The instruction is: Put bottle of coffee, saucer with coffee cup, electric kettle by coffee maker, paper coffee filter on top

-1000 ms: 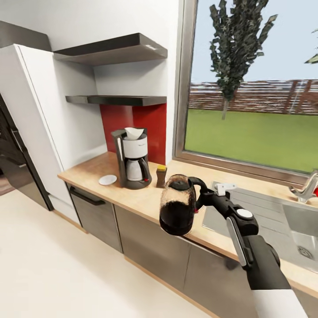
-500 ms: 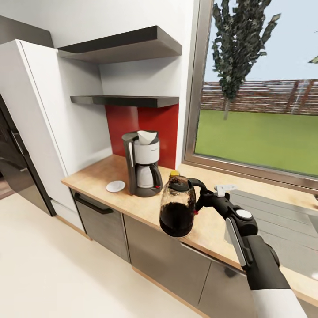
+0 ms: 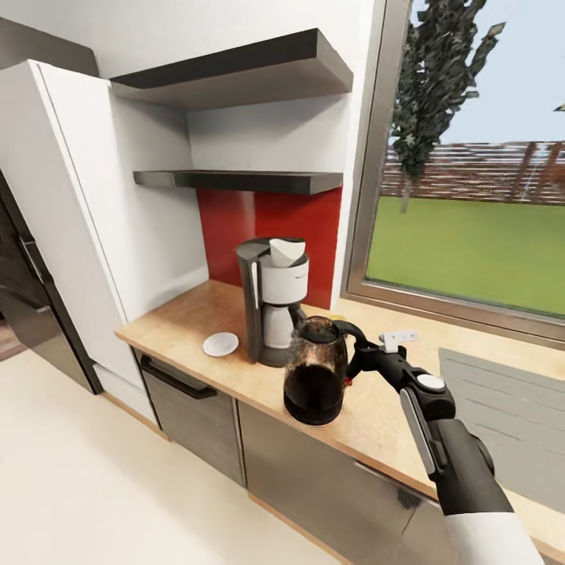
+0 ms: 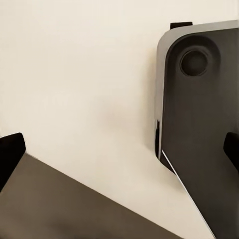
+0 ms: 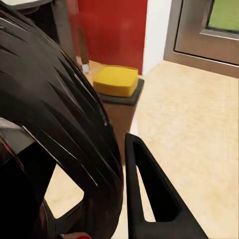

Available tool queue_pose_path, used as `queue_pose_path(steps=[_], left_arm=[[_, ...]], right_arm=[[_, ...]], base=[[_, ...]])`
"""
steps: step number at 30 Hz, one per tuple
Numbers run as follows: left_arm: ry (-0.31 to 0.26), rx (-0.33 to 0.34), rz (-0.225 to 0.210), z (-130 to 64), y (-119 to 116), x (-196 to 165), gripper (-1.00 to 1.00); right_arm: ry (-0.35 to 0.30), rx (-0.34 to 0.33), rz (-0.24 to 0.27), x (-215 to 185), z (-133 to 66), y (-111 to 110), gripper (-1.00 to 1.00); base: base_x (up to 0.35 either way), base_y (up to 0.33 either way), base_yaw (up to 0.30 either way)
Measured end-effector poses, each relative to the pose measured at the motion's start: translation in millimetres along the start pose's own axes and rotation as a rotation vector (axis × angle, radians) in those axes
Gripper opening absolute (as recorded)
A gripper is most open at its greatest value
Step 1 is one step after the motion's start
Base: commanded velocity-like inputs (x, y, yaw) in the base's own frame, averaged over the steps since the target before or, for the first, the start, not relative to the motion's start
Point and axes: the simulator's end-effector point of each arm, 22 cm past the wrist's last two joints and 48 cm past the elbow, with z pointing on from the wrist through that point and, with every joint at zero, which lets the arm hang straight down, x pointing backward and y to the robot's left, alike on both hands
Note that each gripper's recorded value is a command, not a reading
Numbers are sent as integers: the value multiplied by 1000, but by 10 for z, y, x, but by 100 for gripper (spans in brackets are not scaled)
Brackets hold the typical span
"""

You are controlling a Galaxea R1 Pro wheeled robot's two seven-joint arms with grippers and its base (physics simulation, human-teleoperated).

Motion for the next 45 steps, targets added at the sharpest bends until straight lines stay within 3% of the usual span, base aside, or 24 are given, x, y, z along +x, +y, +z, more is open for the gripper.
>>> queue_pose_path(steps=[12,19,37,45], left_arm=[[0,1,1,0,-4,1,100],[1,-1,0,2,5,0,100],[1,-1,0,1,3,0,100],[1,-2,0,2,13,1,100]], right_arm=[[-15,4,-2,56,49,-20,-100],[-17,57,-1,100,74,-141,-100],[-15,60,-2,108,76,-150,-100],[18,61,3,261,114,-154,-100]], base=[[57,16,0],[143,0,0],[28,0,0],[41,0,0]])
